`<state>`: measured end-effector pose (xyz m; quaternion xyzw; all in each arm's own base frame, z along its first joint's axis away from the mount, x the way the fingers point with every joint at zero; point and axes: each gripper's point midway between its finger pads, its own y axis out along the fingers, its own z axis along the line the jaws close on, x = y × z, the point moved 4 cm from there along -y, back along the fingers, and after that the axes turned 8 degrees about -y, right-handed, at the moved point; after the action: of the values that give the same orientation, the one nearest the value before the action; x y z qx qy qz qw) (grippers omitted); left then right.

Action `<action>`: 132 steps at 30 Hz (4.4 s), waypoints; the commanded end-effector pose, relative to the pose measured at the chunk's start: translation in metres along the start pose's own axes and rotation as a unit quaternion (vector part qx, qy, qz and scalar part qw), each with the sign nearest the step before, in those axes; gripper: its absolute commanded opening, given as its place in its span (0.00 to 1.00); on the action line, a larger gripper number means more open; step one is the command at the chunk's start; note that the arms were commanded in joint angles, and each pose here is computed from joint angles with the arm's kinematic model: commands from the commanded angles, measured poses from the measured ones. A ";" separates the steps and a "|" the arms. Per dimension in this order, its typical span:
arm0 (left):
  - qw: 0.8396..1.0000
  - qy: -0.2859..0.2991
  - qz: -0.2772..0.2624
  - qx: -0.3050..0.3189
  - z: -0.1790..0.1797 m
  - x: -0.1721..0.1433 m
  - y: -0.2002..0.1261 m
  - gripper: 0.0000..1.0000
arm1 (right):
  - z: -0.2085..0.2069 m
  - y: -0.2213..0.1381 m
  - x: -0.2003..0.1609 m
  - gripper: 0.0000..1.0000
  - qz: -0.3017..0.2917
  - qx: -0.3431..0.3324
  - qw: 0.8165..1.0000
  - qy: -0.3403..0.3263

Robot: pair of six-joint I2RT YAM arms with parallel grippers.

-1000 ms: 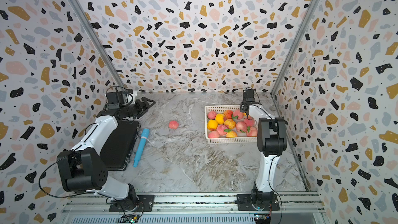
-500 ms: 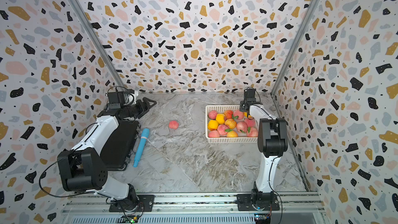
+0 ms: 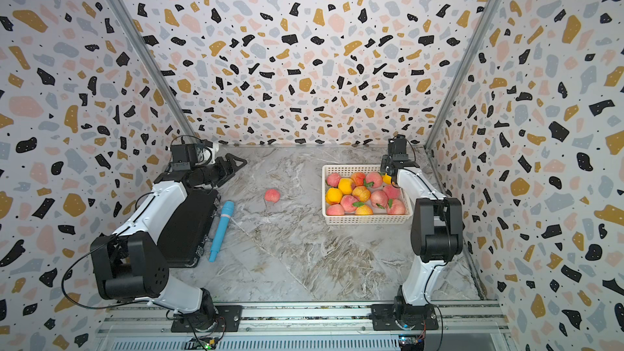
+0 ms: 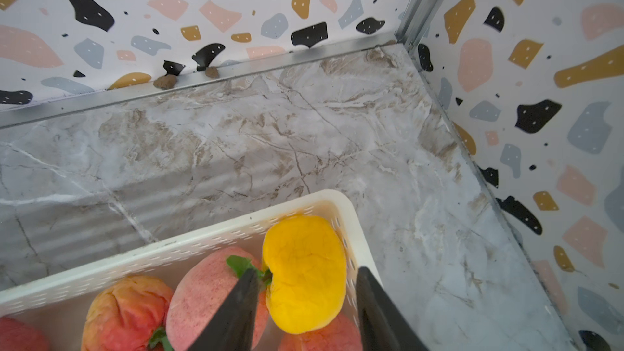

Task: Put the peaches into the basket
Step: Place the peach in the basket, then pick up the peach from the center of the board.

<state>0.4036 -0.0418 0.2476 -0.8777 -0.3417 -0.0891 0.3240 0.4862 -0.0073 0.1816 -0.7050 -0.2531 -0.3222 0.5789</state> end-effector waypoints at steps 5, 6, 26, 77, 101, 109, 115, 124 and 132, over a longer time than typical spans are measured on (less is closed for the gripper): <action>1.000 0.023 -0.002 0.001 -0.004 0.002 0.002 0.87 | 0.003 0.020 -0.026 0.41 0.033 0.010 0.999 0.016; 1.000 0.024 -0.003 0.001 -0.005 0.002 0.001 0.87 | 0.004 0.022 -0.029 0.40 0.038 0.011 0.999 0.015; 1.000 0.029 0.002 0.006 -0.006 -0.001 0.004 0.87 | 0.000 0.013 -0.021 0.37 0.027 0.018 0.999 0.018; 0.935 0.194 0.123 0.269 0.032 -0.093 0.095 0.97 | 0.044 -0.153 -0.146 0.40 -0.127 0.199 0.969 0.068; 0.905 0.227 0.174 0.315 0.054 -0.109 0.155 0.77 | 0.045 -0.150 -0.148 0.40 -0.117 0.197 0.971 0.064; 0.907 0.230 0.172 0.307 0.048 -0.109 0.151 0.64 | 0.044 -0.151 -0.148 0.40 -0.118 0.194 0.972 0.065; 0.909 0.239 0.165 0.298 0.036 -0.107 0.146 0.58 | 0.043 -0.150 -0.148 0.40 -0.118 0.191 0.972 0.065; 0.914 0.264 0.150 0.267 -0.001 -0.112 0.130 0.54 | 0.041 -0.149 -0.149 0.40 -0.118 0.182 0.974 0.066; 0.916 0.321 0.127 0.207 -0.071 -0.132 0.119 0.54 | 0.039 -0.147 -0.151 0.41 -0.116 0.173 0.976 0.069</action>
<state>0.3931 -0.2076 0.1661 -0.7510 -0.1149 -0.2156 0.6134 0.2815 0.0634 0.1482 -0.5386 -0.3365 -0.3738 0.6760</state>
